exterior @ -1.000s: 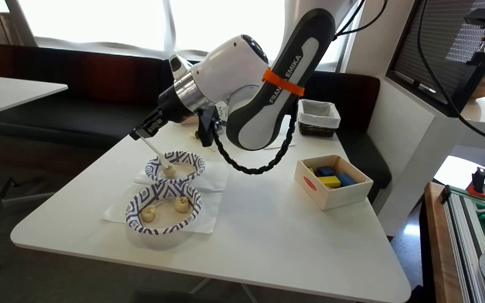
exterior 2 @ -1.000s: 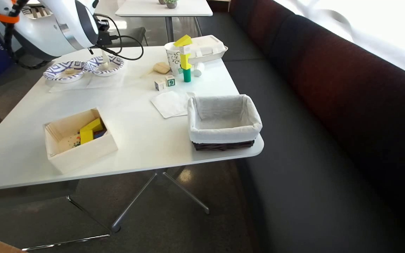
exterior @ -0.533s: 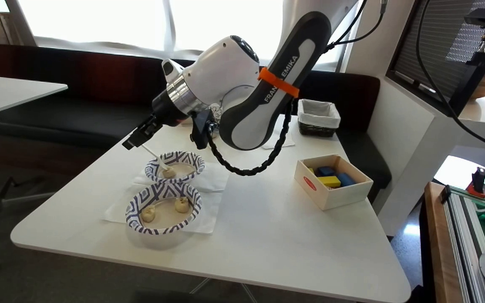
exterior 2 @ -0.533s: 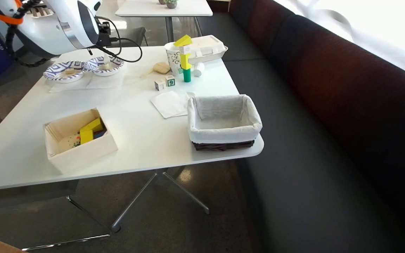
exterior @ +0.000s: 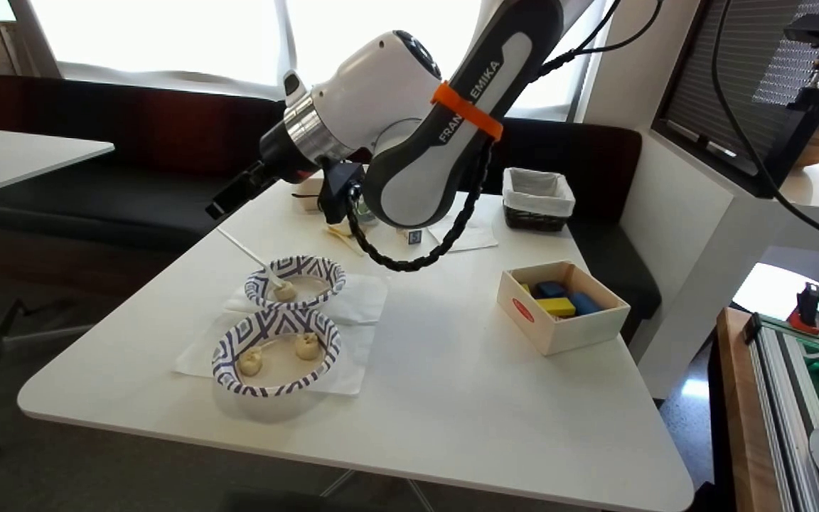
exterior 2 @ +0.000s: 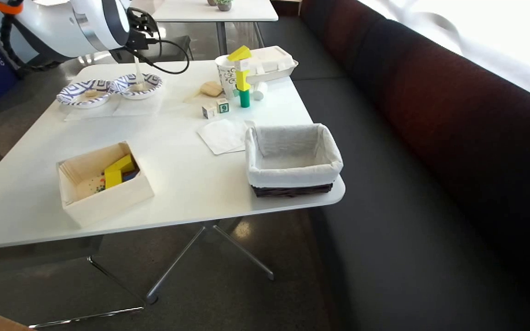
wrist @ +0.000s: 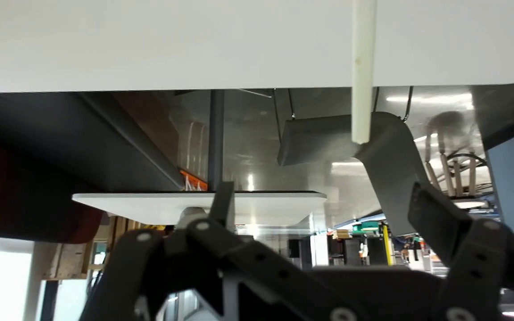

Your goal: Use the fork to scoop to pick up the contents inside the bowl to the left and put it in the bowl to the right

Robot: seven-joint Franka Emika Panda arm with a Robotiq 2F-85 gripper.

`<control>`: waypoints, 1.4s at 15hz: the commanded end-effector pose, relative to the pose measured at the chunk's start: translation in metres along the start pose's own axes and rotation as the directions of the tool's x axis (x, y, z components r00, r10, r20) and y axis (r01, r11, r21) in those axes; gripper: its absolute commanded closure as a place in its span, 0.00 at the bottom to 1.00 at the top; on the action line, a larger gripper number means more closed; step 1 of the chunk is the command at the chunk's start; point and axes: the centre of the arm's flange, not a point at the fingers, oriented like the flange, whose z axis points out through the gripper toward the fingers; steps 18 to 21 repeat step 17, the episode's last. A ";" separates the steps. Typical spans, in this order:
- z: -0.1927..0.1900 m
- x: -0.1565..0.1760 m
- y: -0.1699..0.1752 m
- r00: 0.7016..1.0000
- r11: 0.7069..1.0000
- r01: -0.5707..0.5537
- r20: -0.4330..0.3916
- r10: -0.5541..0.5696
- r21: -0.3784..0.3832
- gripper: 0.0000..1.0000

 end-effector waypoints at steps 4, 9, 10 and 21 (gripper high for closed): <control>-0.049 -0.005 -0.042 0.980 0.991 -0.130 0.147 0.133 -0.029 0.00; -0.088 -0.005 -0.065 0.961 0.979 -0.134 0.220 0.166 -0.153 0.00; -0.098 -0.002 -0.069 0.959 0.977 -0.132 0.226 0.168 -0.166 0.00; -0.109 0.004 -0.088 0.969 0.989 -0.127 0.203 0.141 -0.081 0.00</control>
